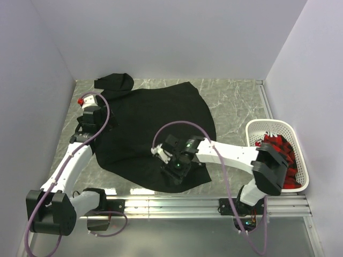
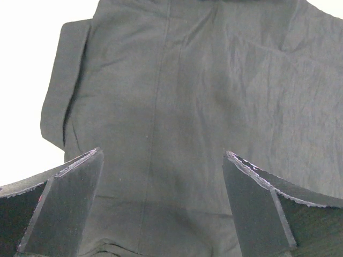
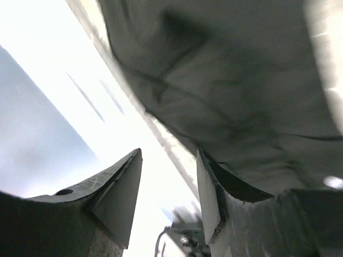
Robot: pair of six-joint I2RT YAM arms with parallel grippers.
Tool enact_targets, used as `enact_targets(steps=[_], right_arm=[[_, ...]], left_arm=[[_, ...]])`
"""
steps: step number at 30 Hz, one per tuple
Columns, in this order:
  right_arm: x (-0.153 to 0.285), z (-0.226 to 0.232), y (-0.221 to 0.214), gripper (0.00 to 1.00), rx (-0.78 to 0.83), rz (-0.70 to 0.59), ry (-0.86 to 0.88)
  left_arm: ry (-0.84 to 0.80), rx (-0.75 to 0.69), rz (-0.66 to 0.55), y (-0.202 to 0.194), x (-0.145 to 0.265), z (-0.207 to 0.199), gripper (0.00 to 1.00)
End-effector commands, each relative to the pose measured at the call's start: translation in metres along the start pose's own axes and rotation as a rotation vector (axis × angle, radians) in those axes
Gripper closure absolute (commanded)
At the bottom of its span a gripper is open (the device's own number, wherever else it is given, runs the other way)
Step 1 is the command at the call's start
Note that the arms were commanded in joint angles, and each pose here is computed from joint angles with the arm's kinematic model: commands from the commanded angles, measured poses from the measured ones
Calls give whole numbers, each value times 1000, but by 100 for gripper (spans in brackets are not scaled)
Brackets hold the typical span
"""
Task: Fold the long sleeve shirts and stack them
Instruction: Flatten the shirt out
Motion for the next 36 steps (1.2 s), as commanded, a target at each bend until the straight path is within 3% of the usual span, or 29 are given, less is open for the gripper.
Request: enact_targets(steps=[1,5,14,24,36], right_arm=[[40,-17,33,47,-47,-254,-197],[44,-20,70,47,-17,-392,-184],[12,-25,132,47,59,-510,-149],[-60,-38,151,47,79,-366,-64],[-87,-30,126,53,125,-140,115]], left_arm=[[-27,12,19,3,1,-7,1],[-16,4,31,2,-1,-6,1],[1,21,-19,7,3,-4,1],[40,47,-97,14,11,0,1],[31,47,-98,15,11,-1,1]])
Point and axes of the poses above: each gripper's point midway between its finger pads, its own x axis back along the fingers, its own z axis along the line the jaws close on, y = z × x, the point moved 10 cm from there along x, back along the fingers, and after that the axes turned 12 degrees about x, right-handed, at the moved point
